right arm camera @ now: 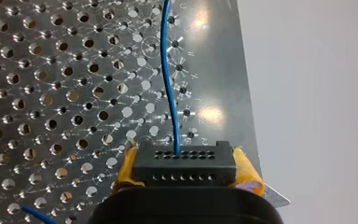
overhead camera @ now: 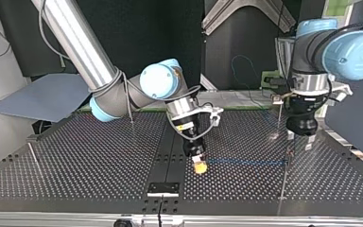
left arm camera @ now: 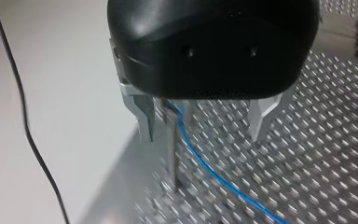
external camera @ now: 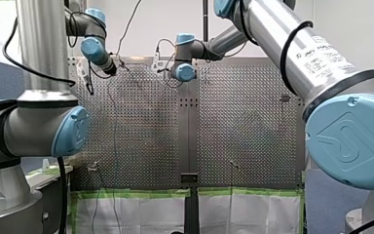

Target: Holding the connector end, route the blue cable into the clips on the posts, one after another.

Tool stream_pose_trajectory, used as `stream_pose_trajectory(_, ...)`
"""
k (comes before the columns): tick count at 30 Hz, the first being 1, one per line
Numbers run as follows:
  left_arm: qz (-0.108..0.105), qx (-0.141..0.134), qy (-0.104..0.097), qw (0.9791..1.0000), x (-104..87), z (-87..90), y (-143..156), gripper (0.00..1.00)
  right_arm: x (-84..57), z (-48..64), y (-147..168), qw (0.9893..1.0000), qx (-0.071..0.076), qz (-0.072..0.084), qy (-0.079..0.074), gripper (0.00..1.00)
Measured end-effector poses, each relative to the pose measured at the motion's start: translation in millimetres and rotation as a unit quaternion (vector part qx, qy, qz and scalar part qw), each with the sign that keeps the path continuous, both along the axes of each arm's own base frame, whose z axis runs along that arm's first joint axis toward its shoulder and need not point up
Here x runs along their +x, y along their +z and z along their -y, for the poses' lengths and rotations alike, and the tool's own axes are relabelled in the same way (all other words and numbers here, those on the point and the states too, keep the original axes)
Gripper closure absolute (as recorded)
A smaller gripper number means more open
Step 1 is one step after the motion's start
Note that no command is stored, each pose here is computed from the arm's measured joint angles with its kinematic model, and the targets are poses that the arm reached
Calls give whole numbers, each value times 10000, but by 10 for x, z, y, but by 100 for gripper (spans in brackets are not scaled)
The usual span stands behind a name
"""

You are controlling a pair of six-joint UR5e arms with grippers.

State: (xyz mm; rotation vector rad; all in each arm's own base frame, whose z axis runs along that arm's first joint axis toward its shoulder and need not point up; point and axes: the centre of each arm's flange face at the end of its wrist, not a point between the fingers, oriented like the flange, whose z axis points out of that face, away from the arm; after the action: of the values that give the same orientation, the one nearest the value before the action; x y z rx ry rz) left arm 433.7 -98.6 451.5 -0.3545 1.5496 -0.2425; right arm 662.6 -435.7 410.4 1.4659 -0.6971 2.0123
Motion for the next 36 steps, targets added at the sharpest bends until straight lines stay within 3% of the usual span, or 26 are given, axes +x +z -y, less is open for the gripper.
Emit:
stream_pose_trajectory(6,266,248,-67,9993,-172,83,222,0,-7,9,-2,10000,5,-5,-7,100)
stream_pose_trajectory(18,178,597,-302,9976,-267,289,222,0,-11,11,-7,10000,17,-18,-10,100)
stream_pose_trajectory(36,203,1164,-148,9929,-234,312,203,0,-40,43,-17,10000,46,-49,-37,100)
